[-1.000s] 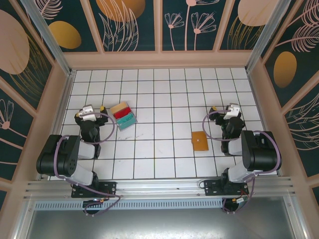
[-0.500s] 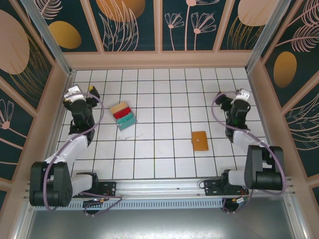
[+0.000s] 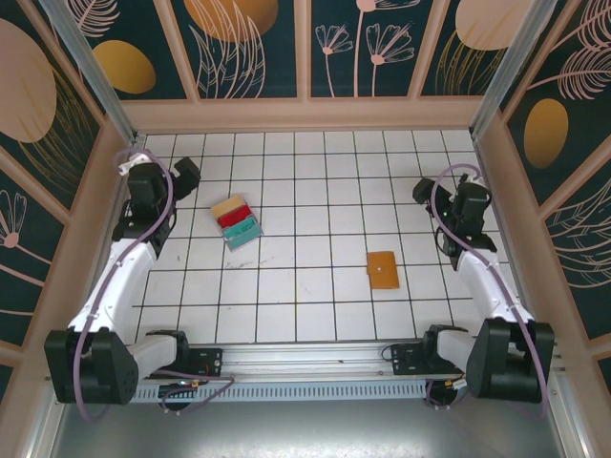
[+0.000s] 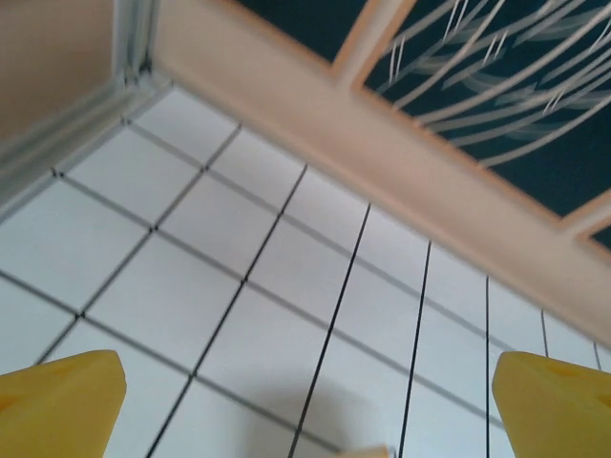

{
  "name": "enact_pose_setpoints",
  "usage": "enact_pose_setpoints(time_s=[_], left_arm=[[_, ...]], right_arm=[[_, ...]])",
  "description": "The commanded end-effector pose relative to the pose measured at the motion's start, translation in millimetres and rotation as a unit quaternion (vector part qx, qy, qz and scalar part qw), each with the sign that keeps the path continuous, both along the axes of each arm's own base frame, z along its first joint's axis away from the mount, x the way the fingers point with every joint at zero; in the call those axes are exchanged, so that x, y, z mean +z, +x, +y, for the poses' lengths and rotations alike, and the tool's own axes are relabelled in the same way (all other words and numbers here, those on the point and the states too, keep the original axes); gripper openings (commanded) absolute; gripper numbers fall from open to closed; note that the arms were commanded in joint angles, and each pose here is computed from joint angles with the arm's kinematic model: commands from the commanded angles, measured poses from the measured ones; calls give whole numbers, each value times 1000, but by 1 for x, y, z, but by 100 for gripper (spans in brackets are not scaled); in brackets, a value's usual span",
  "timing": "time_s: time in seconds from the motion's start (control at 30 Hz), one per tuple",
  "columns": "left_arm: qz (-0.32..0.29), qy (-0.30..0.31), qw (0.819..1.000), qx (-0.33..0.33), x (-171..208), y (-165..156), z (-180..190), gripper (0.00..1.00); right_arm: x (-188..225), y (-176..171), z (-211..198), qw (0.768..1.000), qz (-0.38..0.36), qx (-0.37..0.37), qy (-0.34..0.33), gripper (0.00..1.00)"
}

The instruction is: Take the credit cards out of the card holder

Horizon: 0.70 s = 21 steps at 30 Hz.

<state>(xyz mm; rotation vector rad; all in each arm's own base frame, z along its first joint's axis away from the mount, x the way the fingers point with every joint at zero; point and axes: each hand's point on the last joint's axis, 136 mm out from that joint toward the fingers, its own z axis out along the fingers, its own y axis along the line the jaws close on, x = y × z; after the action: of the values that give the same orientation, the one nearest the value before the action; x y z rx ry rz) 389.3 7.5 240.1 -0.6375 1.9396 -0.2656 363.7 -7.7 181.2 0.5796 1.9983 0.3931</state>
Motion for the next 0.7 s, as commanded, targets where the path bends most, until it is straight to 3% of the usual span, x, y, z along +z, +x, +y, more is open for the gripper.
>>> enact_pose_setpoints(time_s=[0.0, 0.13, 0.37, 0.67], left_arm=[[118, -28, 992, -23, -46, -13, -11, 99], [156, -22, 987, -14, -56, -10, -7, 99], [101, -49, 993, -39, -50, -17, -19, 99], [132, -59, 987, -66, -63, -25, -29, 99]], right_arm=[[-31, -30, 29, 997, 61, 43, 37, 99], [-62, -62, 61, 991, 104, 65, 58, 99], [-121, -111, 95, 979, 171, 73, 82, 99], [-139, -122, 112, 973, 174, 115, 99, 99]])
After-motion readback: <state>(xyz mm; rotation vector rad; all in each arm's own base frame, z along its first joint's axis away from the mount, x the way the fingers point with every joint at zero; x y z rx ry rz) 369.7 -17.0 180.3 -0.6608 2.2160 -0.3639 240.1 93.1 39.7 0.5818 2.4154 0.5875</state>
